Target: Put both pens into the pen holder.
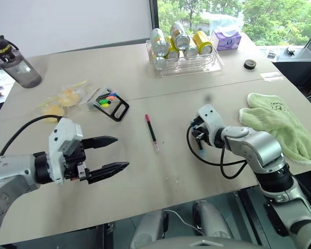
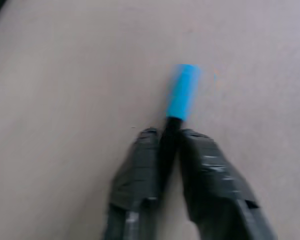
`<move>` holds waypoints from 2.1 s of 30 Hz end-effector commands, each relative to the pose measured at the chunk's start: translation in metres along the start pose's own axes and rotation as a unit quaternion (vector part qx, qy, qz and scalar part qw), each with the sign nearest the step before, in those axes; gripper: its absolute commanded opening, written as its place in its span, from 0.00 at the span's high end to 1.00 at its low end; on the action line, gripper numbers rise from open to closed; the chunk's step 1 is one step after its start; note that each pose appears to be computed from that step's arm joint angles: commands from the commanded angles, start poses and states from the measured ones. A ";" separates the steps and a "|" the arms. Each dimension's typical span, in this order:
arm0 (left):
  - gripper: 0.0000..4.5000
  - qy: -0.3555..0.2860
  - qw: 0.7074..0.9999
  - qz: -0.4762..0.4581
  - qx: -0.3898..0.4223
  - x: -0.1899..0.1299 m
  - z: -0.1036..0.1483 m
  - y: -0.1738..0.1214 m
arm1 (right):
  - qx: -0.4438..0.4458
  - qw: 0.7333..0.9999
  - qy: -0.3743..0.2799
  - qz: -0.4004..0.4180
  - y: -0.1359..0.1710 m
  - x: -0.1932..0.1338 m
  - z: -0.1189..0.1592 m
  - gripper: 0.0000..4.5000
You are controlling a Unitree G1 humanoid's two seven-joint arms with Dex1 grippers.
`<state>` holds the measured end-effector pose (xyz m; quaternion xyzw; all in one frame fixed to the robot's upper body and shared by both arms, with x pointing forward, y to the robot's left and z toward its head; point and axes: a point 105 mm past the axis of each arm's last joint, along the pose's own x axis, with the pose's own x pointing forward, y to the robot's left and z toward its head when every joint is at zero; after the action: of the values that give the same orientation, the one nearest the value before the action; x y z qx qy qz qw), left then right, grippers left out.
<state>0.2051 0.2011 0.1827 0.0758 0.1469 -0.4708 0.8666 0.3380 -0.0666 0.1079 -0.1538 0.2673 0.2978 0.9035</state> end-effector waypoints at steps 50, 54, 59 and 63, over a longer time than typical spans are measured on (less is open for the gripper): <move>0.11 -0.241 0.939 -0.181 -0.163 0.073 0.053 -0.038 | 0.125 0.818 -0.283 0.486 0.094 -0.116 0.093 1.00; 0.46 -0.238 0.938 -0.188 -0.169 0.075 0.052 -0.039 | 0.127 0.816 -0.285 0.486 0.094 -0.117 0.094 1.00; 0.99 -0.236 0.934 -0.203 -0.173 0.075 0.052 -0.043 | 0.130 0.814 -0.286 0.489 0.095 -0.117 0.094 1.00; 1.00 -0.231 0.935 -0.204 -0.173 0.076 0.051 -0.043 | 0.132 0.812 -0.286 0.491 0.096 -0.118 0.095 1.00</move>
<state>0.2245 0.1086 0.1992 -0.2267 0.0425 -0.5899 0.7739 0.2448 -0.0089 0.2340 0.2159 0.0860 0.6753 0.6999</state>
